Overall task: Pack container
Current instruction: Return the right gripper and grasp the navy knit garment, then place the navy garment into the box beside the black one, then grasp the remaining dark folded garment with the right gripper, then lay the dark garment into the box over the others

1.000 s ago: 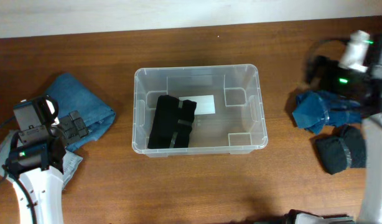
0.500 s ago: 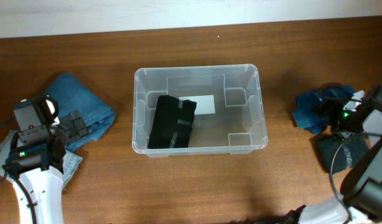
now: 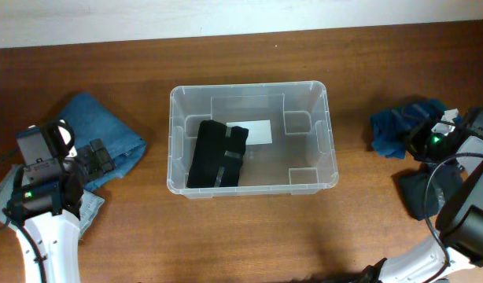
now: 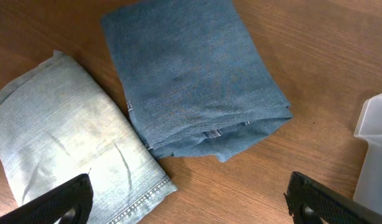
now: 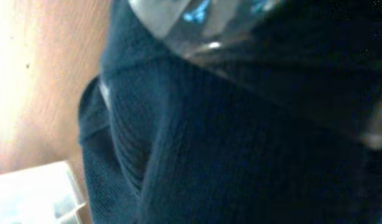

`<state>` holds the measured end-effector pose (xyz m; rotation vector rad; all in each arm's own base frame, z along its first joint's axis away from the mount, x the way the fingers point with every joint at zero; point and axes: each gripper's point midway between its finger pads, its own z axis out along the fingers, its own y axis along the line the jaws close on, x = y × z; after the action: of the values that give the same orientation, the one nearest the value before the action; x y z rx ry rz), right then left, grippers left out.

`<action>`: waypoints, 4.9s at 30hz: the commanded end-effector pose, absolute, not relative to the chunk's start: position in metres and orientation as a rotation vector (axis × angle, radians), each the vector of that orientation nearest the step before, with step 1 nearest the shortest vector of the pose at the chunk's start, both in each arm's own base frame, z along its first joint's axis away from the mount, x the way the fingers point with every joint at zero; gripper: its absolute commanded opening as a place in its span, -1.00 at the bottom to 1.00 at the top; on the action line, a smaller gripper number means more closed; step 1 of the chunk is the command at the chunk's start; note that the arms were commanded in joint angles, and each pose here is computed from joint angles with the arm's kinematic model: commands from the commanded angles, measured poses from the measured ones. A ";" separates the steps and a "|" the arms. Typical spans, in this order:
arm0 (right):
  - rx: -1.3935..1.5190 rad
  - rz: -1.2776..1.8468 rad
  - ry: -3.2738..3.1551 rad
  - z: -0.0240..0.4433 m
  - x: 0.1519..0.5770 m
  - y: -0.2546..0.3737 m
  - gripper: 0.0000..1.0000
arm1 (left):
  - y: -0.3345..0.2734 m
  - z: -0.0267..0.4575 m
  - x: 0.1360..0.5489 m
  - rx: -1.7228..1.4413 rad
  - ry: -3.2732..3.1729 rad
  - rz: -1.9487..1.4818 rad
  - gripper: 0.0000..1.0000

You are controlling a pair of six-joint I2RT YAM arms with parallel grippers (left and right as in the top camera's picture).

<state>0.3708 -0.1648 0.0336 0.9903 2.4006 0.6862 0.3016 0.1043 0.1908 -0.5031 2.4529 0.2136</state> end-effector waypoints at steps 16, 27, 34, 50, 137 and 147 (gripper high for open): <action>-0.440 0.610 2.460 0.232 0.338 0.123 -0.92 | 0.105 0.198 0.305 -0.510 2.434 0.201 0.99; -0.631 0.633 2.835 0.087 0.334 0.182 -0.92 | 0.105 0.198 0.305 -0.510 2.434 0.200 0.99; -0.572 0.454 2.892 0.080 0.352 0.150 0.06 | 0.105 0.198 0.305 -0.510 2.433 0.200 0.99; 0.155 0.094 2.467 0.321 0.371 -0.009 0.97 | 0.105 0.198 0.305 -0.510 2.434 0.200 0.99; -0.629 0.504 2.834 0.122 0.358 0.212 0.97 | 0.106 0.200 0.308 -0.508 2.419 0.201 0.99; -0.710 0.316 2.531 0.245 0.373 0.220 0.97 | 0.106 0.201 0.309 -0.507 2.412 0.201 0.99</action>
<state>0.3764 0.2177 0.2359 -0.6524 2.5731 0.3825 0.3057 0.1047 0.1943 -0.4994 2.4322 0.2095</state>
